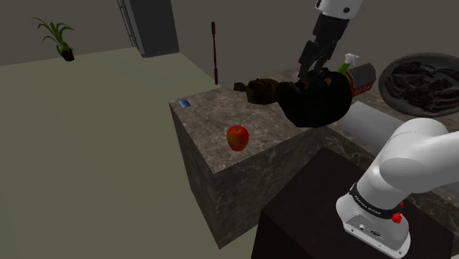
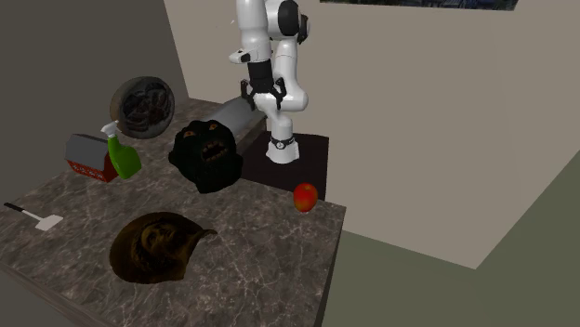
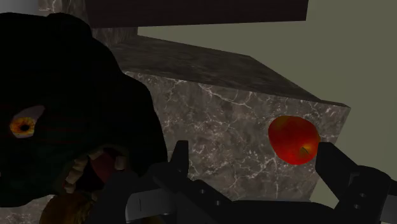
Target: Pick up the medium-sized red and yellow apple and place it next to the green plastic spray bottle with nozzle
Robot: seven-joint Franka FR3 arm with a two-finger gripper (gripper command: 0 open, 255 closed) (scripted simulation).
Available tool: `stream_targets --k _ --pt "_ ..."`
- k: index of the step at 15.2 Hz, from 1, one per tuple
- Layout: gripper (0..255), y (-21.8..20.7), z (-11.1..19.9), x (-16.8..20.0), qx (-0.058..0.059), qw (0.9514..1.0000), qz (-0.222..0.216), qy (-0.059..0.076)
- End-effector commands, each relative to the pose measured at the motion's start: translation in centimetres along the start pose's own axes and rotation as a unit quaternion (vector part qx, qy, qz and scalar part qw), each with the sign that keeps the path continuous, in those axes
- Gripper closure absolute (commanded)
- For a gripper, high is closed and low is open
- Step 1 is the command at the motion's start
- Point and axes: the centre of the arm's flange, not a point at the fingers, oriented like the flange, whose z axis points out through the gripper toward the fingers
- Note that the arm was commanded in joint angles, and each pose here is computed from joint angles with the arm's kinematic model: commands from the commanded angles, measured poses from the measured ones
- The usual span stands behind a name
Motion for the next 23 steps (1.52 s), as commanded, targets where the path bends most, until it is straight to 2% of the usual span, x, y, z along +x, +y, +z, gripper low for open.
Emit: stream_targets --k 1,11,21,23 --pt "0 0.0 0.0 0.0 0.0 1.0 0.0 0.0" --pt "0 -9.4 8.8 6.7 -0.04 0.9969 0.059 -0.034" --pt "0 -17.2 18.7 13.8 -0.079 0.9876 0.117 -0.069" --pt "0 -17.5 19.8 14.1 -0.081 0.9869 0.12 -0.071"
